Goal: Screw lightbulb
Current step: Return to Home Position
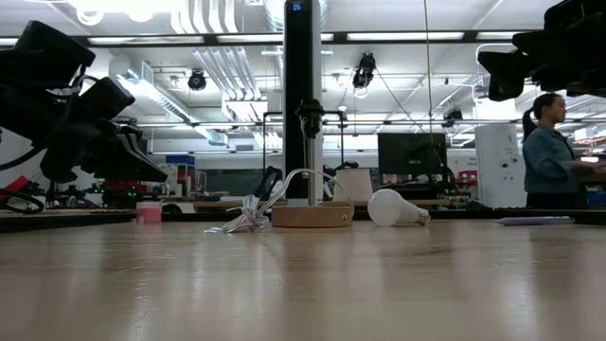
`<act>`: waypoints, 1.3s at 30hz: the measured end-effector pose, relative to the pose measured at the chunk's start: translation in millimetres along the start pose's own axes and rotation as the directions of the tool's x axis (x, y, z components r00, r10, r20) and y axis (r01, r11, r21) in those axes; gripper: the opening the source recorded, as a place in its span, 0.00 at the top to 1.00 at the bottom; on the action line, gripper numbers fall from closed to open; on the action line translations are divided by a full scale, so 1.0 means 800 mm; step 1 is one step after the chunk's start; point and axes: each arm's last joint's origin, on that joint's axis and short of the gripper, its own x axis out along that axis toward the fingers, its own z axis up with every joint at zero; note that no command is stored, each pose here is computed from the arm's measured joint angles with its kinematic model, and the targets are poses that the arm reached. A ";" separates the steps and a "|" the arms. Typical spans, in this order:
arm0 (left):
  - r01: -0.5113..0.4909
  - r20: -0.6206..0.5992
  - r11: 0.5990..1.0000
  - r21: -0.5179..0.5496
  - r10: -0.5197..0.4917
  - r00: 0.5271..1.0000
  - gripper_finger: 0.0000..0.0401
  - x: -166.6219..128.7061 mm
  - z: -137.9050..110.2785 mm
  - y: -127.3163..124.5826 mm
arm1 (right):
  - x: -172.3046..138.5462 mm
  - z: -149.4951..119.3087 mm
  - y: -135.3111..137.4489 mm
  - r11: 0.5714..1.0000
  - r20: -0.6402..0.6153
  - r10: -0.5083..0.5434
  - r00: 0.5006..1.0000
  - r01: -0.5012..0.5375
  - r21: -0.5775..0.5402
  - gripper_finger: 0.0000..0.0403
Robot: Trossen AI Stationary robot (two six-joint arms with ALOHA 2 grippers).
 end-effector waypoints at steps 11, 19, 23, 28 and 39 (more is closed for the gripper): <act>0.000 0.000 1.000 0.000 0.000 1.000 1.00 0.000 0.000 0.000 | 0.000 0.000 0.000 1.000 0.000 0.000 1.000 0.000 0.000 0.41; 0.000 0.000 1.000 0.000 0.000 1.000 1.00 0.000 0.000 0.000 | 0.000 0.000 0.000 1.000 0.000 0.000 1.000 0.000 0.000 0.42; -0.001 0.000 1.000 0.000 0.001 1.000 1.00 0.000 0.000 0.000 | 0.000 0.000 0.000 1.000 0.000 0.000 1.000 0.000 0.000 0.40; 0.000 0.000 1.000 0.000 0.000 1.000 1.00 0.000 0.000 0.000 | 0.000 0.000 0.000 1.000 0.000 0.000 1.000 0.000 0.000 0.38; 0.000 0.000 1.000 0.000 0.000 1.000 1.00 0.000 0.000 0.000 | 0.000 0.000 0.000 1.000 0.000 0.000 1.000 0.000 0.000 0.35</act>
